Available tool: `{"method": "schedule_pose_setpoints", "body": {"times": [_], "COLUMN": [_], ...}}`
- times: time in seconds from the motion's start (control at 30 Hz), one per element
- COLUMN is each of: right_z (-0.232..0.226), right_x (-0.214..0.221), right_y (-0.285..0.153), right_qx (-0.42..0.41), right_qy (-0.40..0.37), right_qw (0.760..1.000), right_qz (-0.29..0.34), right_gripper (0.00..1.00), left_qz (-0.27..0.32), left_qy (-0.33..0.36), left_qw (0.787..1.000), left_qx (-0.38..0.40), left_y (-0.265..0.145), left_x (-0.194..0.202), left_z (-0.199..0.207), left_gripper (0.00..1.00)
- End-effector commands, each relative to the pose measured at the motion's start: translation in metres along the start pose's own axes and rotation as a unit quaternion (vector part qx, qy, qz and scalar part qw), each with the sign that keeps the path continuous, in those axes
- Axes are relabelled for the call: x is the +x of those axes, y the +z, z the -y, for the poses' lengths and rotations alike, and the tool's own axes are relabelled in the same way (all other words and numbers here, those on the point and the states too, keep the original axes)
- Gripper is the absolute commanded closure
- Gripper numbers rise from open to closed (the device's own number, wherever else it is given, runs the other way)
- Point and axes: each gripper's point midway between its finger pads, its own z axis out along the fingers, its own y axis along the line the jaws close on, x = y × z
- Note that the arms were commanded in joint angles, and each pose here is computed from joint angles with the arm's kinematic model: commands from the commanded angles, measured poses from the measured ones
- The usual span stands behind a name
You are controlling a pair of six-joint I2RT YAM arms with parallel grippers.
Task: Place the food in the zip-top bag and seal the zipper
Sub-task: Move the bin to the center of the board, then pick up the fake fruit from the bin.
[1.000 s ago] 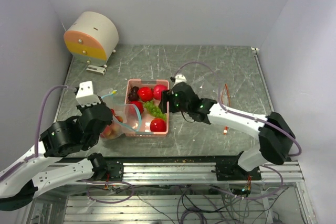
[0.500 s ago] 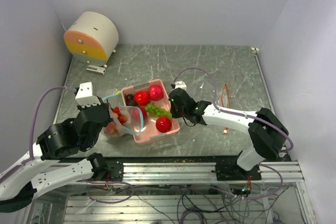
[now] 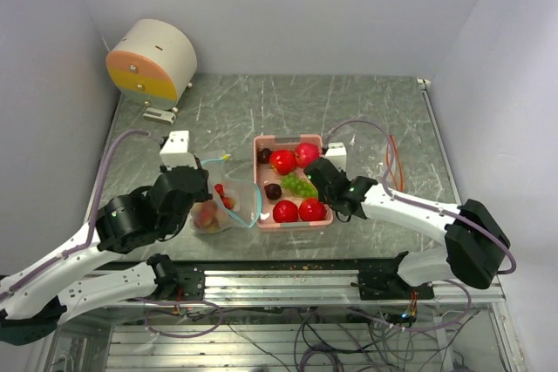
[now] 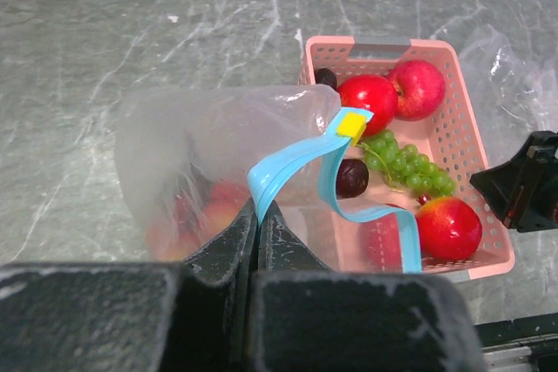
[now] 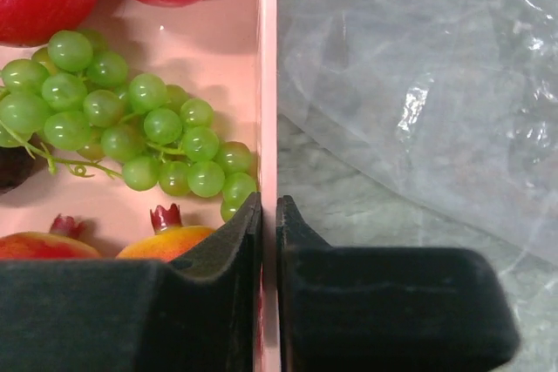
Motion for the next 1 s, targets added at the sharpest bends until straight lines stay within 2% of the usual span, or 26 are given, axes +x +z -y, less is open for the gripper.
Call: {"method": "schedule_pose_setpoints", "body": {"times": [0.0, 0.2, 0.37, 0.47, 0.6, 0.8, 0.97], "right_z": [0.035, 0.012, -0.001, -0.022, -0.056, -0.079, -0.087], "right_x": [-0.003, -0.034, -0.065, -0.071, -0.07, -0.075, -0.056], "right_y": [-0.002, -0.026, -0.045, -0.042, -0.028, 0.001, 0.026], "right_qx": [0.06, -0.032, -0.083, -0.12, -0.172, -0.181, -0.18], "right_qy": [0.017, 0.023, 0.008, -0.014, -0.029, -0.035, -0.045], "right_qw": [0.998, 0.998, 0.992, 0.988, 0.981, 0.98, 0.982], "right_qz": [0.01, 0.054, 0.099, 0.094, 0.081, 0.075, 0.041], "right_gripper": [0.87, 0.54, 0.37, 0.37, 0.36, 0.33, 0.34], "left_qz": [0.021, 0.029, 0.005, -0.01, -0.013, -0.011, -0.007], "left_qy": [-0.018, -0.013, 0.002, 0.007, 0.007, 0.008, 0.009], "left_qw": [0.998, 0.995, 0.996, 0.997, 0.997, 0.998, 0.998], "left_qx": [0.062, 0.099, 0.084, 0.074, 0.072, 0.067, 0.061], "left_y": [0.006, 0.009, 0.026, 0.033, 0.033, 0.028, 0.024], "left_x": [-0.019, -0.031, -0.003, 0.014, 0.018, 0.018, 0.016], "left_z": [0.038, 0.064, 0.065, 0.062, 0.058, 0.049, 0.042], "left_gripper": [0.93, 0.93, 0.93, 0.93, 0.93, 0.93, 0.93]}}
